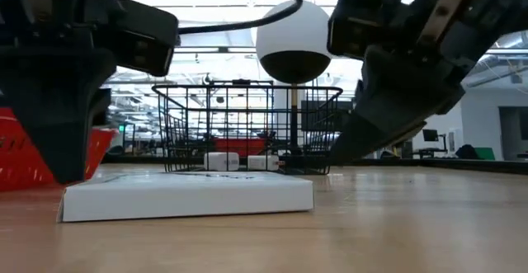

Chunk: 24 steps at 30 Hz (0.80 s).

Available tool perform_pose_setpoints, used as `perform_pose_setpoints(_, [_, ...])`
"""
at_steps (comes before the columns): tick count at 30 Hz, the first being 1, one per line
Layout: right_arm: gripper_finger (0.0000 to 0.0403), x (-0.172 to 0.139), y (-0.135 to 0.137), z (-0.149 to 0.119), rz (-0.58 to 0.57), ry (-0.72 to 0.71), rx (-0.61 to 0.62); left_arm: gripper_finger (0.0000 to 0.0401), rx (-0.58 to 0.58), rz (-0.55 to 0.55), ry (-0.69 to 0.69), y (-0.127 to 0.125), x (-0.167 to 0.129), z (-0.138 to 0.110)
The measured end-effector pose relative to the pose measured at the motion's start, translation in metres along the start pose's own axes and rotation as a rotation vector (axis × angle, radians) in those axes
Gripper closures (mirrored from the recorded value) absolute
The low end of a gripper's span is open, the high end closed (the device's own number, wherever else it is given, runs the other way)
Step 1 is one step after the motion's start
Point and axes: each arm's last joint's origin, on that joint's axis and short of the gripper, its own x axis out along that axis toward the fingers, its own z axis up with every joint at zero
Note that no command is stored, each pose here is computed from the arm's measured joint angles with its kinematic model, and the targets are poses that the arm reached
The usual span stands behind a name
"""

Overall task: Pick and place items into bin
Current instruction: Put the white card reader box into the orange basket

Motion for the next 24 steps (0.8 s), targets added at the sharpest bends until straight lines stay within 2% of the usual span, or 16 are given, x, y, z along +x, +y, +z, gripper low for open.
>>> perform_pose_setpoints(8, [0.0403, 0.0, -0.003, 0.002, -0.014, 0.002, 0.035, 0.0378, -0.039, -0.018, 0.021, 0.001, 0.001, 0.003])
perform_pose_setpoints(14, [0.0403, 0.0, -0.003, 0.002, -0.012, 0.001, 0.028, 0.0378, -0.038, -0.061, 0.033, -0.009, -0.007, 0.009])
perform_pose_setpoints(18, [0.0403, 0.0, -0.003, 0.003, -0.011, 0.0, 0.028, 0.0378, 0.056, -0.071, -0.027, -0.027, -0.021, 0.019])
perform_pose_setpoints(22, [0.0403, 0.0, -0.003, 0.003, -0.01, 0.0, 0.028, 0.0378, 0.264, -0.045, -0.043, -0.04, -0.034, 0.02])
perform_pose_setpoints(24, [0.0403, 0.0, -0.003, 0.003, -0.01, -0.001, 0.029, 0.0378, 0.318, -0.021, -0.035, -0.04, -0.035, 0.017])
